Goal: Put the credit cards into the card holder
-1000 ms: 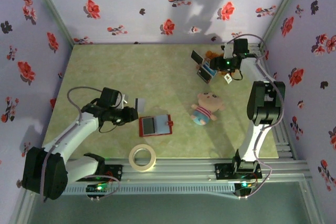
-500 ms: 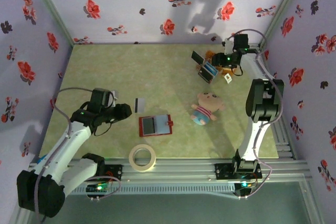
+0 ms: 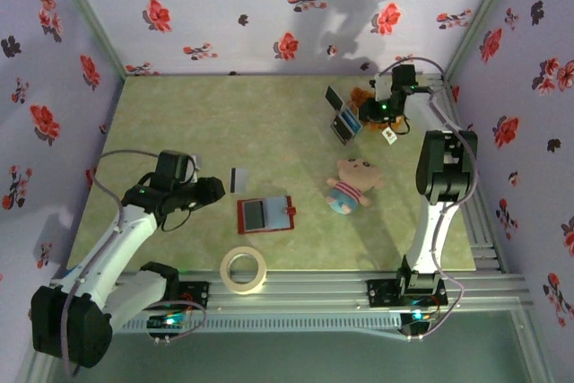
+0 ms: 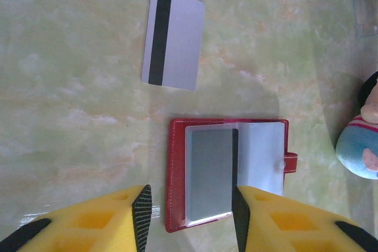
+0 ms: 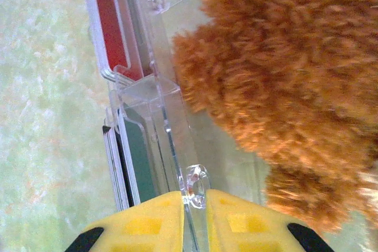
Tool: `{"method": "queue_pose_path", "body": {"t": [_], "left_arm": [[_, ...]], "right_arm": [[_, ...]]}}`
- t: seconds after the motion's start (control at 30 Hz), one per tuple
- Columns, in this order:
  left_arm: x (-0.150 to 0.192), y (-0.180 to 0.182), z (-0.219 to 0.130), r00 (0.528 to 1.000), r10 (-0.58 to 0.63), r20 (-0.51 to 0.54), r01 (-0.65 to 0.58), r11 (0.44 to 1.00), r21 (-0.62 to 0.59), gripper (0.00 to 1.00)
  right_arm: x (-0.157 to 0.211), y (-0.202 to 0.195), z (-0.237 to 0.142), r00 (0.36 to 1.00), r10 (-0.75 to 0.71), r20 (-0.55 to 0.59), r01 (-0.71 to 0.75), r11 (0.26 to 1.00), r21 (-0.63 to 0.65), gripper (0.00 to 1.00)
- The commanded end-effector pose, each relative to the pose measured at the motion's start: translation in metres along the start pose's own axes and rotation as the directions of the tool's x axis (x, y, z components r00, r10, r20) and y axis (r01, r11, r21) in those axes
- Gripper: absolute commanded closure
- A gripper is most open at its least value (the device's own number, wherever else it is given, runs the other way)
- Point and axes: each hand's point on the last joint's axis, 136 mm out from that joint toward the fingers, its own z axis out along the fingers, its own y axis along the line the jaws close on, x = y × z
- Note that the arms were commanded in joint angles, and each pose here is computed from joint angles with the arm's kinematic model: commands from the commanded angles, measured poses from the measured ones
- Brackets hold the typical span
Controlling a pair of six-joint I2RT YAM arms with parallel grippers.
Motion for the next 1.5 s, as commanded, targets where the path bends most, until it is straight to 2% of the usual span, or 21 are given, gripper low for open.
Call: {"method": "queue_pose_path", "body": {"t": [0.0,0.33,0.63,0.73,0.8,1.03,1.23,1.33,1.47], "left_arm": [[0.001,-0.001,-0.002,1.000,-0.005,-0.015,0.005,1.000,0.005,0.56],[0.001,-0.009,0.006,0.999,-0.001,-0.036,0.003,0.999,0.051,0.55],[-0.017,-0.040,0.014,0.998,-0.009,-0.063,0.018,0.990,0.142,0.54],[-0.024,-0.050,0.017,0.999,-0.005,-0.050,0.013,0.986,0.167,0.53],[-0.029,-0.055,0.020,0.999,-0.001,-0.050,0.010,0.985,0.171,0.51],[-0.046,-0.075,0.032,0.997,0.046,-0.061,-0.035,0.984,0.174,0.50],[-0.054,-0.102,0.048,0.991,0.094,-0.091,-0.076,0.980,0.185,0.50],[-0.059,-0.121,0.051,0.986,0.151,-0.069,-0.141,0.981,0.136,0.46],[-0.065,-0.134,0.062,0.982,0.178,-0.058,-0.176,0.984,0.036,0.42]], "right_arm": [[0.016,0.024,0.010,0.998,-0.024,-0.060,0.021,0.999,-0.045,0.84],[0.046,0.107,0.025,0.995,0.047,-0.085,-0.052,0.997,-0.060,0.90],[0.083,0.174,0.044,0.967,0.246,0.059,-0.248,0.968,0.035,0.96],[0.096,0.195,0.051,0.963,0.260,0.067,-0.263,0.964,0.043,0.92],[0.103,0.208,0.054,0.961,0.267,0.069,-0.270,0.963,0.023,0.84],[0.106,0.218,0.039,0.964,0.249,0.097,-0.253,0.967,0.023,0.83],[0.101,0.228,0.008,0.967,0.225,0.118,-0.223,0.974,-0.026,0.54],[0.099,0.218,-0.016,0.972,0.190,0.137,-0.187,0.982,-0.032,0.47],[0.100,0.172,-0.042,0.969,0.170,0.180,-0.178,0.984,0.029,0.42]]}}
